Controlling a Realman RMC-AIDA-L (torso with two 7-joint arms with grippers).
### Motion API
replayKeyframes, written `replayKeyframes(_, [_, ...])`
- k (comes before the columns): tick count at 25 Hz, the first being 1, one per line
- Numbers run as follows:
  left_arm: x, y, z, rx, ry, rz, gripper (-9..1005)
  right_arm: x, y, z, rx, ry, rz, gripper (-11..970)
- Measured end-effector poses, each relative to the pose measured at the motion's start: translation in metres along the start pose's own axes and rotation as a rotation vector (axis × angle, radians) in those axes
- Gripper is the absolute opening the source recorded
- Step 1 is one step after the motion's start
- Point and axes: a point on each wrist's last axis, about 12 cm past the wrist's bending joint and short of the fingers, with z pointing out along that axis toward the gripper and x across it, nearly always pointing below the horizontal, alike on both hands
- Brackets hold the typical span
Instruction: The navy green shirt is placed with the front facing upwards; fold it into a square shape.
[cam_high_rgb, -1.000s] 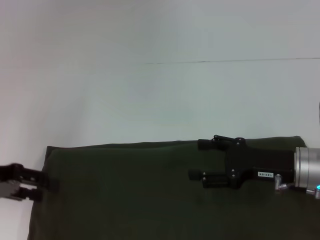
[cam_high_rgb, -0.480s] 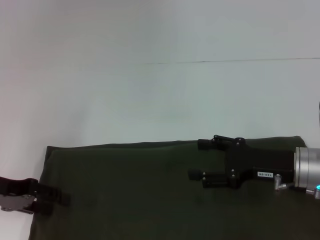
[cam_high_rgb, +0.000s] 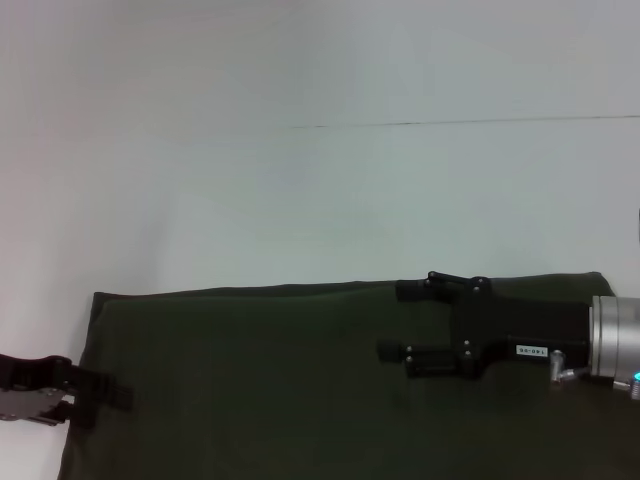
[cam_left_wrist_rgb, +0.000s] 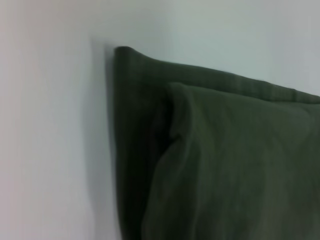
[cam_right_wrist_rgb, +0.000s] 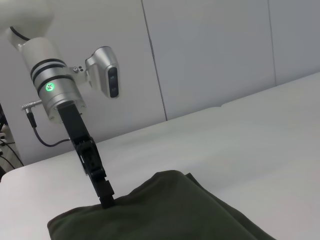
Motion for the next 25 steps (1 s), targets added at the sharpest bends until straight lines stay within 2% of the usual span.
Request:
replayKeyframes(13, [-0.004,0.005,-0.025,-0.087,-0.017,0.004,705,0.001,0.0,0.0,0.002,0.0,0.002,908])
replayKeyframes(25, [0.0,0.013,-0.02,-0.122,-0.019,0.001,704,0.001,0.0,0.0,0.004,0.001,0.002,908])
